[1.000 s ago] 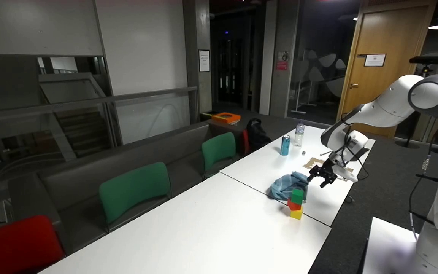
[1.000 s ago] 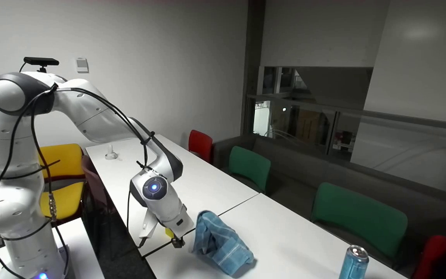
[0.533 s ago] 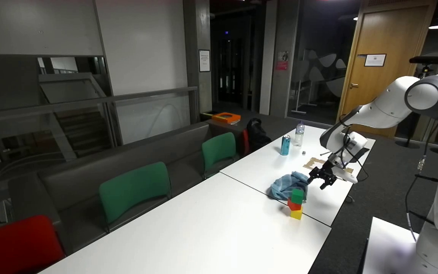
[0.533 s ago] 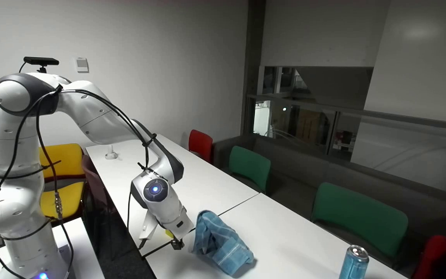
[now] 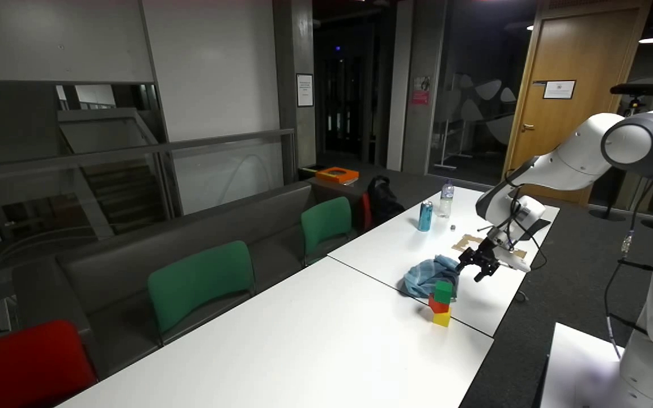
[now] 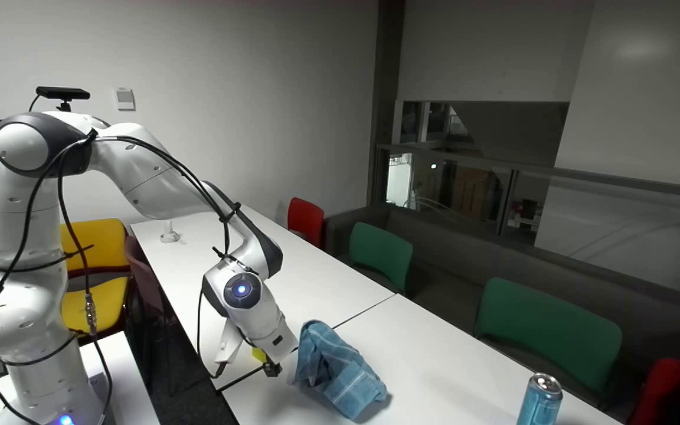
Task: Unfold the cloth on the table
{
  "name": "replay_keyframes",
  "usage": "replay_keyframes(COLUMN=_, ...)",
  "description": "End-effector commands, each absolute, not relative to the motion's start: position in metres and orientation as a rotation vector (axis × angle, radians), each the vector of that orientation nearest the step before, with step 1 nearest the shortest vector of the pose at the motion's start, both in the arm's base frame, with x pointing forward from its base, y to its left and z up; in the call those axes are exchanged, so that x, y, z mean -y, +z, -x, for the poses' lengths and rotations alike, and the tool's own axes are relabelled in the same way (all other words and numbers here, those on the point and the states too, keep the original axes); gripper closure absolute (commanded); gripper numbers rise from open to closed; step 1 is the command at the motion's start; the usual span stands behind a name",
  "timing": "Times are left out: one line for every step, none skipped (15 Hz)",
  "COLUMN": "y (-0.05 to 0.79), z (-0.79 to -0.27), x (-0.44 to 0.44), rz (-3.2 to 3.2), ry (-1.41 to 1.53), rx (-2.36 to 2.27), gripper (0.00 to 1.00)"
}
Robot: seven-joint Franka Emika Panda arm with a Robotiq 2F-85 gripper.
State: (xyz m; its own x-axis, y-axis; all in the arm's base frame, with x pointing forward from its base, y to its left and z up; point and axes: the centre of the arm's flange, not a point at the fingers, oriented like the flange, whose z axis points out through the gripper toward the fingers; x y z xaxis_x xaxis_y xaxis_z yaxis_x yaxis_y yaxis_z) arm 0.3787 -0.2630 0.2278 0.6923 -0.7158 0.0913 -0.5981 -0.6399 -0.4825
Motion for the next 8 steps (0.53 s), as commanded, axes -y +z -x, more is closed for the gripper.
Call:
replay_keyframes(y=0.224, z=-0.387, x=0.275, rz=2.460, ry=-0.415, rx=-0.955, gripper=0.00)
replay_keyframes(y=0.223, z=-0.388, x=0.277, rz=2.456, ry=-0.416, rx=-0.938, gripper=0.00)
replay_keyframes(y=0.221, z=-0.390, x=0.282, rz=2.451, ry=-0.412, rx=-0.923, gripper=0.00)
replay_keyframes(y=0.220, z=-0.392, x=0.284, rz=2.449, ry=-0.410, rx=-0.909, gripper=0.00)
replay_keyframes(y=0.219, z=-0.392, x=0.286, rz=2.447, ry=-0.410, rx=-0.897, gripper=0.00)
replay_keyframes(y=0.219, z=-0.393, x=0.289, rz=2.449, ry=-0.414, rx=-0.882, gripper=0.00)
replay_keyframes(y=0.218, z=-0.393, x=0.291, rz=2.453, ry=-0.417, rx=-0.871, gripper=0.00)
replay_keyframes(y=0.217, z=-0.394, x=0.295, rz=2.457, ry=-0.419, rx=-0.857, gripper=0.00)
